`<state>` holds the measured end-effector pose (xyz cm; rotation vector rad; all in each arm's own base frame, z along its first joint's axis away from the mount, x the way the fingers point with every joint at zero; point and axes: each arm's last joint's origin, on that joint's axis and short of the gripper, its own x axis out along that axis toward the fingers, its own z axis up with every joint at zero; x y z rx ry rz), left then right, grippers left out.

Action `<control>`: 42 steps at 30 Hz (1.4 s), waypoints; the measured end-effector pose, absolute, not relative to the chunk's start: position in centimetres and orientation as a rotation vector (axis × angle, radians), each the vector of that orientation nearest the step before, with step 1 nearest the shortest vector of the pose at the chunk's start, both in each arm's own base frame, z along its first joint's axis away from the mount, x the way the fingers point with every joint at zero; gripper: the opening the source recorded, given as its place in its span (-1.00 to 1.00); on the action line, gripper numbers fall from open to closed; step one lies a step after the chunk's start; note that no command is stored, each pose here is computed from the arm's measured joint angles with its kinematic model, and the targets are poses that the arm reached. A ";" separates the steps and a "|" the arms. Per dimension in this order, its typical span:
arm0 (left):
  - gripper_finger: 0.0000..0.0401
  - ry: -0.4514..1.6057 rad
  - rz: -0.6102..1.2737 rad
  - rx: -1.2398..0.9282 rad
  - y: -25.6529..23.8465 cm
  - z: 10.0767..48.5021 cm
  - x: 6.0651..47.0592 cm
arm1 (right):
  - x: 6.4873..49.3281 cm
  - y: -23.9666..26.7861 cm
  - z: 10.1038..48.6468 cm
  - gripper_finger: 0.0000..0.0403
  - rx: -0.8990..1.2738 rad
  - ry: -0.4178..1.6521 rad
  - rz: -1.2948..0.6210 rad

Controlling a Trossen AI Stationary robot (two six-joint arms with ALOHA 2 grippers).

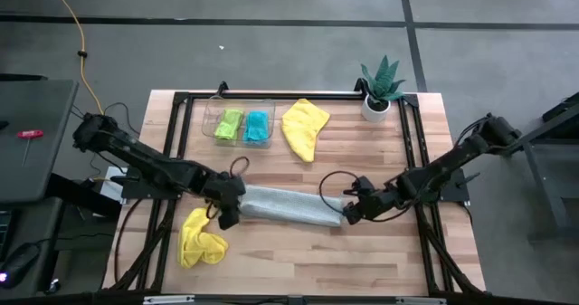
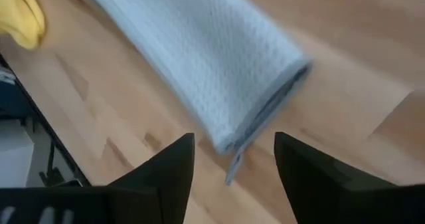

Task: Fold microfiber towels
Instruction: Fold the gray towel

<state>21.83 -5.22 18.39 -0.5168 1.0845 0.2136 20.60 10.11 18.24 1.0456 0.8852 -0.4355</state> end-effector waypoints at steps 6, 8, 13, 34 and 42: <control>-0.11 0.838 0.259 -0.423 -3.8 22.1 20.3 | 20.3 9.0 19.5 0.00 0.950 0.787 -0.434; -0.10 0.794 0.288 -0.377 -3.6 22.6 20.1 | 20.5 8.8 19.6 0.00 0.935 0.761 -0.432; -0.18 0.793 0.293 -0.341 -3.7 21.9 21.2 | 20.6 8.5 19.7 0.00 0.916 0.713 -0.471; -0.75 1.019 0.320 -0.286 -8.7 13.1 24.5 | 20.8 8.4 19.8 0.00 0.833 0.657 -0.480; -0.78 1.008 0.274 -0.236 -8.0 15.4 23.6 | 20.8 8.5 19.8 0.00 0.804 0.698 -0.434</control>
